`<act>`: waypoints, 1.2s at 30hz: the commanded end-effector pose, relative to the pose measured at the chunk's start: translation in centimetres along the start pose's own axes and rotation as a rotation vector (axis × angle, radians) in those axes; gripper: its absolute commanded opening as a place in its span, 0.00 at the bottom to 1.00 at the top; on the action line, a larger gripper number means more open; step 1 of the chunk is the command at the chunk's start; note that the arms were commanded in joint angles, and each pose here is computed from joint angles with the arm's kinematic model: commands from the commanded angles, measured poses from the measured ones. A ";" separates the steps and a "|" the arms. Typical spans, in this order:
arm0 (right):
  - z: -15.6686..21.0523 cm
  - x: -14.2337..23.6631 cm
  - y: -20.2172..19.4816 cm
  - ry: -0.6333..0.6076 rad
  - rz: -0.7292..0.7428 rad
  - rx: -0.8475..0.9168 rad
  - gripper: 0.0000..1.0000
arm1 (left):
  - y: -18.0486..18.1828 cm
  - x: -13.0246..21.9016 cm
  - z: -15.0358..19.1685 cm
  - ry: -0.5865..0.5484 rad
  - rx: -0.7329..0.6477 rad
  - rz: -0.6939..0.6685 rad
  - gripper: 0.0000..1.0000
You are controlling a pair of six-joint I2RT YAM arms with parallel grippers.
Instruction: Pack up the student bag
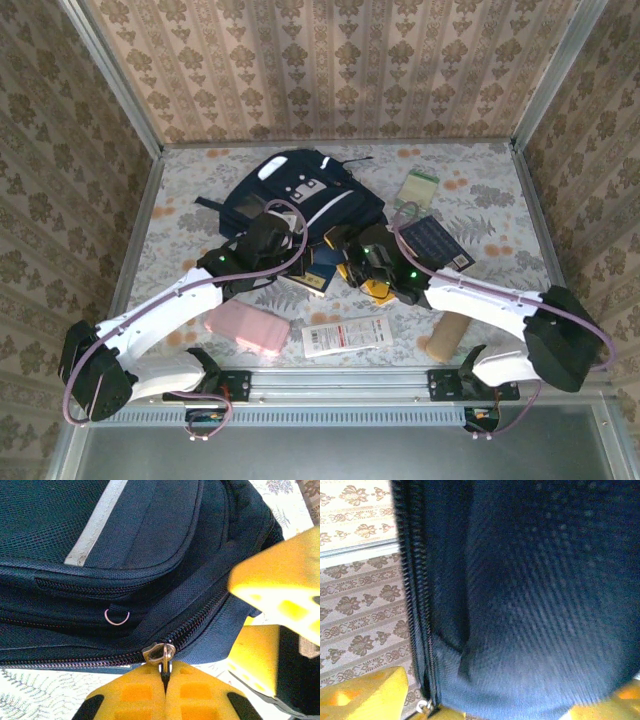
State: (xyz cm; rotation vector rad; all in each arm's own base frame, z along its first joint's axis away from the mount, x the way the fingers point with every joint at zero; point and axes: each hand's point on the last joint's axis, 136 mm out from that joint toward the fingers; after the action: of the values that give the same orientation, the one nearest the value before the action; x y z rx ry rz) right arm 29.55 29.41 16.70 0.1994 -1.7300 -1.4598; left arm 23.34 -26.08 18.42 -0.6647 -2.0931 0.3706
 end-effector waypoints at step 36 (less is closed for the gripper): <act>-6.6 1.3 3.4 -0.203 -0.082 0.000 0.00 | 5.3 0.8 -0.7 -0.048 0.143 -0.063 0.00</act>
State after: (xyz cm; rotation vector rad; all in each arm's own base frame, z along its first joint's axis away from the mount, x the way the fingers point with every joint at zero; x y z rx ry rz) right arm 32.99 27.57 18.65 0.1794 -1.7981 -1.5341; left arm 24.78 -23.33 17.38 -0.5939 -2.0873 0.4682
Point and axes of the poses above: each hand's point on the last joint's axis, 136 mm out from that joint toward the fingers, its own x axis back along the fingers, its own y axis along the line the jaws close on, z = x × y, and after that the axes turned 3 degrees about x, right-handed
